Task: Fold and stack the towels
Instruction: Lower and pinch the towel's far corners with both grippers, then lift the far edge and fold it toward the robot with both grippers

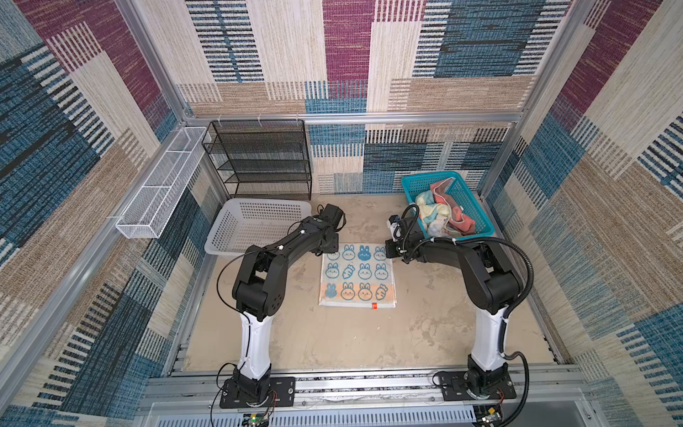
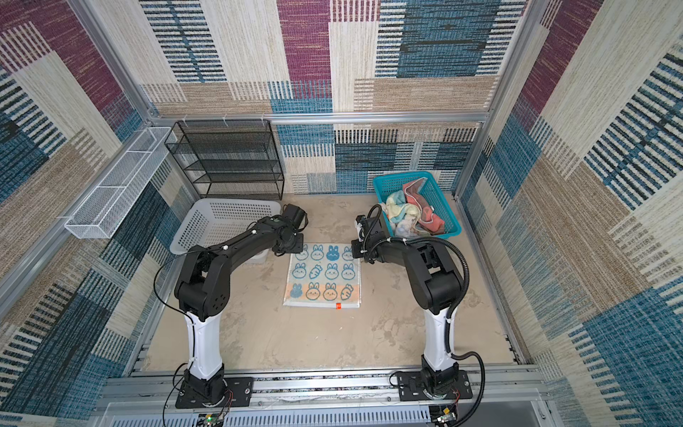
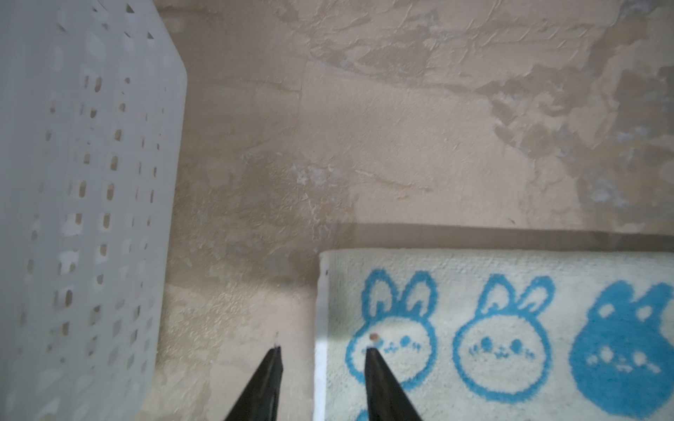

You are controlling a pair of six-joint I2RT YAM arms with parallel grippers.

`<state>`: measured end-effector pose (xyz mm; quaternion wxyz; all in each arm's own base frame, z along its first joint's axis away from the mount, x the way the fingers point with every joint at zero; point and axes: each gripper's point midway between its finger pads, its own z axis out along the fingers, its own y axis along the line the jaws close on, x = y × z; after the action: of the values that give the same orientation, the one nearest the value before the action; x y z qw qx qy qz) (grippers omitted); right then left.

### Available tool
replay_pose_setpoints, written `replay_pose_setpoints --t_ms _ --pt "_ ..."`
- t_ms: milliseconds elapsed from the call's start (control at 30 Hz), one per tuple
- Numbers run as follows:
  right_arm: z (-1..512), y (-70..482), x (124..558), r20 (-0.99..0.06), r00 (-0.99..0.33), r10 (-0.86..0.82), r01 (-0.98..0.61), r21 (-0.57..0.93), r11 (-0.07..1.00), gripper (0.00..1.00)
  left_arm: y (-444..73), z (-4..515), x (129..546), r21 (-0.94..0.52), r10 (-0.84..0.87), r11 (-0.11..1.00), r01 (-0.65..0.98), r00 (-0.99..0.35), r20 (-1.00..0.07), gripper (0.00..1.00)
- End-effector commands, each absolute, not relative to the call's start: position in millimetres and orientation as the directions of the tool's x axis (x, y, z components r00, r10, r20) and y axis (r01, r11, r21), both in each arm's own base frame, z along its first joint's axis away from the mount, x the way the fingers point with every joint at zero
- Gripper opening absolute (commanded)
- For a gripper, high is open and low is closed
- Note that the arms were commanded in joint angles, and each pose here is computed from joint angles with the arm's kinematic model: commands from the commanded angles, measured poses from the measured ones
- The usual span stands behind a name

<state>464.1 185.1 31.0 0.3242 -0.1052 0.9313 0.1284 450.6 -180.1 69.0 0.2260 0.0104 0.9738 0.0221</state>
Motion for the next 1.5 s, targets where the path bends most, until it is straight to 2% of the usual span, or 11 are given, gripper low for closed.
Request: replay_pose_setpoints --t_ms 0,300,533,1033,1133,1267,1467 --pt "39 170 465 -0.656 -0.743 -0.13 -0.257 0.1 0.961 0.0 -195 72 456 0.0 0.037 0.999 0.042 -0.893 -0.449 0.4" --pt "45 170 462 -0.657 -0.74 -0.147 -0.275 0.096 0.957 0.0 -216 73 483 -0.02 0.007 1.0 0.019 -0.874 -0.486 0.39" --pt "40 170 456 -0.649 -0.748 -0.142 -0.275 0.108 0.955 0.0 -207 67 501 0.048 -0.021 0.997 -0.052 -0.862 -0.506 0.38" --pt "37 175 451 -0.644 -0.754 -0.129 -0.283 0.141 0.949 0.0 -204 25 507 0.103 -0.019 0.992 -0.072 -0.897 -0.441 0.36" --pt "37 174 451 -0.644 -0.754 -0.13 -0.282 0.139 0.949 0.0 -204 20 505 0.1 -0.019 0.993 -0.069 -0.903 -0.43 0.28" --pt "37 174 453 -0.643 -0.755 -0.131 -0.278 0.134 0.951 0.0 -205 15 501 0.094 -0.018 0.994 -0.063 -0.91 -0.415 0.0" --pt "42 174 455 -0.651 -0.749 -0.128 -0.278 0.132 0.952 0.0 -204 18 499 0.09 -0.022 0.994 -0.066 -0.909 -0.416 0.0"
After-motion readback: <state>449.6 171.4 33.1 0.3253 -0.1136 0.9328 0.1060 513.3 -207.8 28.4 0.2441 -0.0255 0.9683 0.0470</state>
